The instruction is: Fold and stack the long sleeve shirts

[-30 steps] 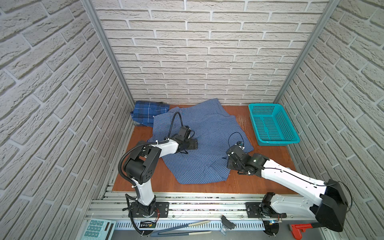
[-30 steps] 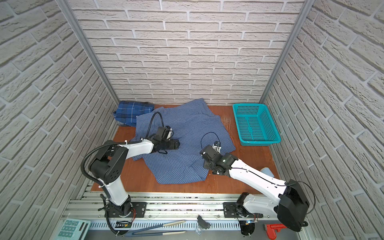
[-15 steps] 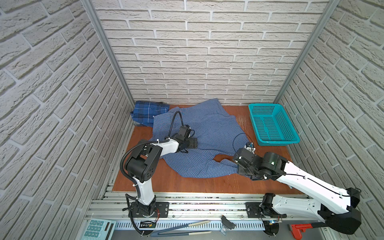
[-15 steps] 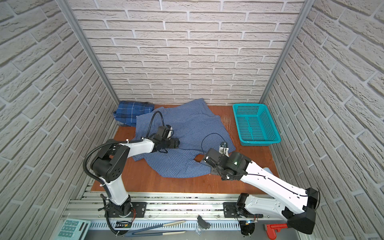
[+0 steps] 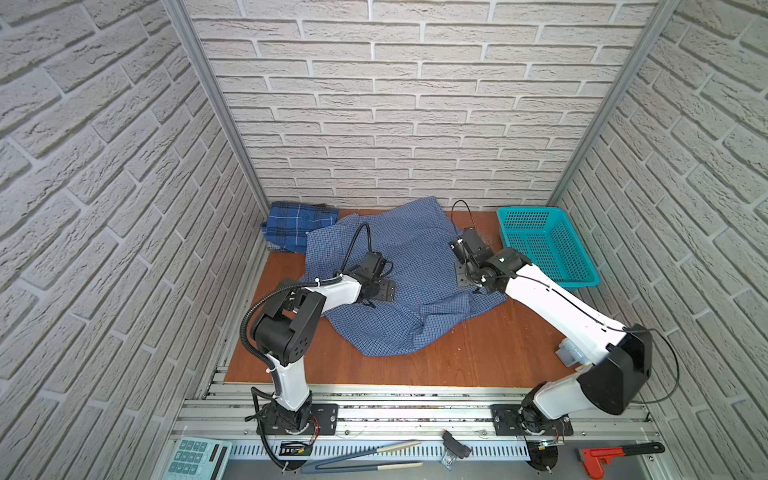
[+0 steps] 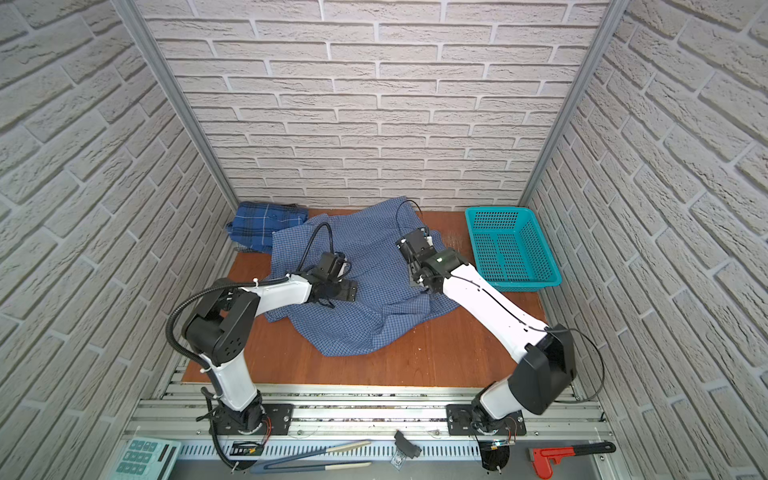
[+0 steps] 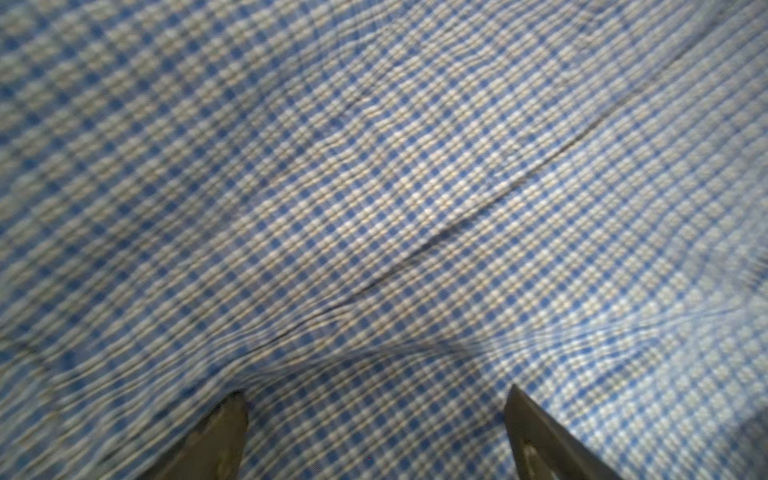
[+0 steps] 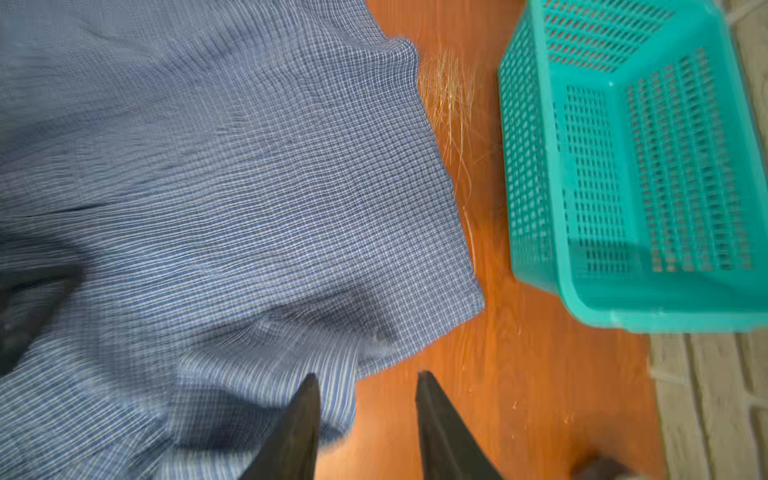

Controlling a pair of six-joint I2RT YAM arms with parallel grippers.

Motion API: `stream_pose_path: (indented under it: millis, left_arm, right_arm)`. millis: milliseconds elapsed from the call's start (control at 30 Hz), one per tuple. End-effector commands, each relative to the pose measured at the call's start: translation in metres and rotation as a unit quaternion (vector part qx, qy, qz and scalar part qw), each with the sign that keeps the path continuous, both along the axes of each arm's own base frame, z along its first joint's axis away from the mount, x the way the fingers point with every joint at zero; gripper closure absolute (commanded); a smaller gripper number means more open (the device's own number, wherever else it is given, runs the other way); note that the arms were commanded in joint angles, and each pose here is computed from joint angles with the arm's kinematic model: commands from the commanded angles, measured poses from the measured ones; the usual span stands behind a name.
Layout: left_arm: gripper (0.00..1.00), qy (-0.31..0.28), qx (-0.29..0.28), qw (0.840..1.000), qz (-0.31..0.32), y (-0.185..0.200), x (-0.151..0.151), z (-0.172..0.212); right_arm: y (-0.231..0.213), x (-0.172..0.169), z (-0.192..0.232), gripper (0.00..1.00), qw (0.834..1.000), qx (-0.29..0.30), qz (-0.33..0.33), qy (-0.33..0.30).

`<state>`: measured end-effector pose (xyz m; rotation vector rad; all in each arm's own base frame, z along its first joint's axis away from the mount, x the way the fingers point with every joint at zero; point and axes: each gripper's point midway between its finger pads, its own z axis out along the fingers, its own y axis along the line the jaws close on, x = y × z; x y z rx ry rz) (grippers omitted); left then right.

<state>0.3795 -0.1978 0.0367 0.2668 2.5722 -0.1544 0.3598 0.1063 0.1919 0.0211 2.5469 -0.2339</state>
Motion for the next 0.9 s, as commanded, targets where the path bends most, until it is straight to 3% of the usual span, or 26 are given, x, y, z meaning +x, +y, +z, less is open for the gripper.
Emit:
stream_pose_path:
  millis: [0, 167, 267, 367, 533, 633, 700, 767, 867]
  left_arm:
    - [0.04, -0.051, 0.05, 0.996, 0.053, 0.03, 0.008, 0.058]
    - [0.02, -0.133, 0.023, 0.985, 0.104, 0.047, -0.018, 0.133]
    - [0.02, -0.146, -0.048, 0.979, 0.132, 0.061, -0.059, 0.136]
    - [0.07, -0.143, -0.147, 0.97, 0.131, 0.061, -0.101, 0.116]
    - [0.11, -0.133, -0.21, 0.957, 0.149, 0.072, -0.146, 0.074]
    - [0.1, -0.108, -0.23, 0.957, 0.138, 0.063, -0.152, 0.054]
    - [0.12, -0.074, -0.202, 0.965, 0.149, 0.063, -0.157, 0.03]
    - [0.14, -0.077, -0.154, 0.969, 0.178, 0.074, -0.16, 0.018]
    - [0.26, -0.085, -0.171, 0.968, 0.165, 0.061, -0.155, 0.02]
  right_arm:
    - [0.027, 0.029, 0.019, 0.49, 0.992, 0.071, 0.1, -0.014]
    - [0.004, -0.02, -0.023, 0.3, 0.992, 0.114, 0.045, -0.031]
    - [-0.012, -0.034, -0.057, 0.25, 0.991, 0.134, 0.006, -0.022]
    - [-0.008, -0.031, -0.085, 0.25, 0.986, 0.16, 0.04, 0.005]
    - [-0.01, -0.019, -0.101, 0.28, 0.975, 0.217, 0.035, 0.014]
    - [-0.002, -0.023, -0.113, 0.41, 0.969, 0.243, 0.032, 0.032]
    - [-0.004, -0.032, -0.122, 0.43, 0.967, 0.249, 0.017, 0.045]
    - [-0.003, -0.044, -0.129, 0.44, 0.963, 0.263, 0.005, 0.054]
    - [-0.003, -0.062, -0.128, 0.52, 0.96, 0.275, 0.006, 0.054]
